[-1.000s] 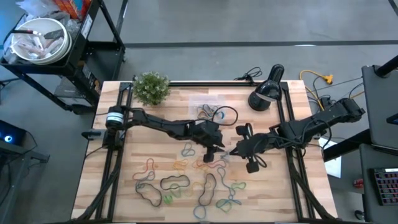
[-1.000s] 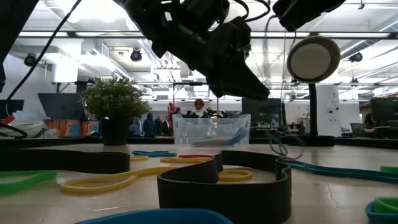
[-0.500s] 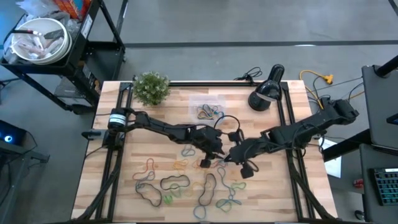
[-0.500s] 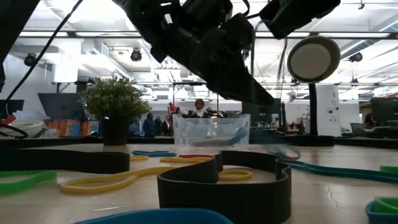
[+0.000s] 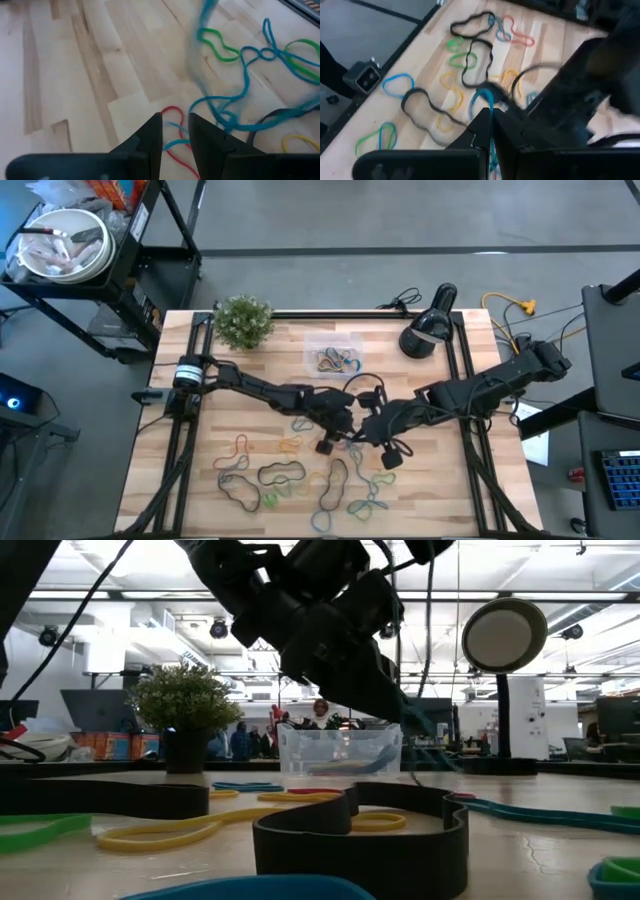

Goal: Pick and place rubber bands into bin
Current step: Put the blue rubberband into the transparent bin, then put the red rubberband into the transparent bin

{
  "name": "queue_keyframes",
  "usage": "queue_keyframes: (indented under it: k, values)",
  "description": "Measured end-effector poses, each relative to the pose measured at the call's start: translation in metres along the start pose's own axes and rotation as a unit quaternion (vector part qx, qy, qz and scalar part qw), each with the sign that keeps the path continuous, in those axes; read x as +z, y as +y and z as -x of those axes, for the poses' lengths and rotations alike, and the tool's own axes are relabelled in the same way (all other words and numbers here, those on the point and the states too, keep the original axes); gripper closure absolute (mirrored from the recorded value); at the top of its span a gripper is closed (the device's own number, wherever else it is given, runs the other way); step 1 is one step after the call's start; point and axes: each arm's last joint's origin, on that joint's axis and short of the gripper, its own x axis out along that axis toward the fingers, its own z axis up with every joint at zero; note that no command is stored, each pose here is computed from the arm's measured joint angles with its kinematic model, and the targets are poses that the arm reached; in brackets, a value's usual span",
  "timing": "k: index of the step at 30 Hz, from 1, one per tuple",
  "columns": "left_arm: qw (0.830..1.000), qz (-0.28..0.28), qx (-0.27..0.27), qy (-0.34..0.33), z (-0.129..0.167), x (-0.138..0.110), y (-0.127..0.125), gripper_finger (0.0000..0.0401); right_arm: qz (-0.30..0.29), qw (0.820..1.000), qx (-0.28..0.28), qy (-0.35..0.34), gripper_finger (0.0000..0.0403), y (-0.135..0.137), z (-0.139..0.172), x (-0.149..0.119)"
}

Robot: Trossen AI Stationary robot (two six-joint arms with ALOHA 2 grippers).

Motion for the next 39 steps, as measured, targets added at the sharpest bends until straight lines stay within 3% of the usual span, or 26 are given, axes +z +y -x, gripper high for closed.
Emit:
queue_keyframes:
  k: [13,26,39]
  values:
    - [1.000,0.005,-0.010,0.016,-0.001,-0.001,-0.007,0.0324,-0.015,1.000,-0.002,0.021,0.0394,0.000,0.003,0.000]
    - [0.999,0.014,-0.017,0.047,0.001,-0.006,-0.009,0.0324,-0.077,0.986,-0.014,0.148,0.0392,-0.002,-0.003,-0.037]
    - [0.998,0.039,-0.015,0.043,0.001,-0.004,-0.009,0.0324,-0.179,0.947,-0.041,0.263,0.0312,-0.004,-0.007,-0.082]
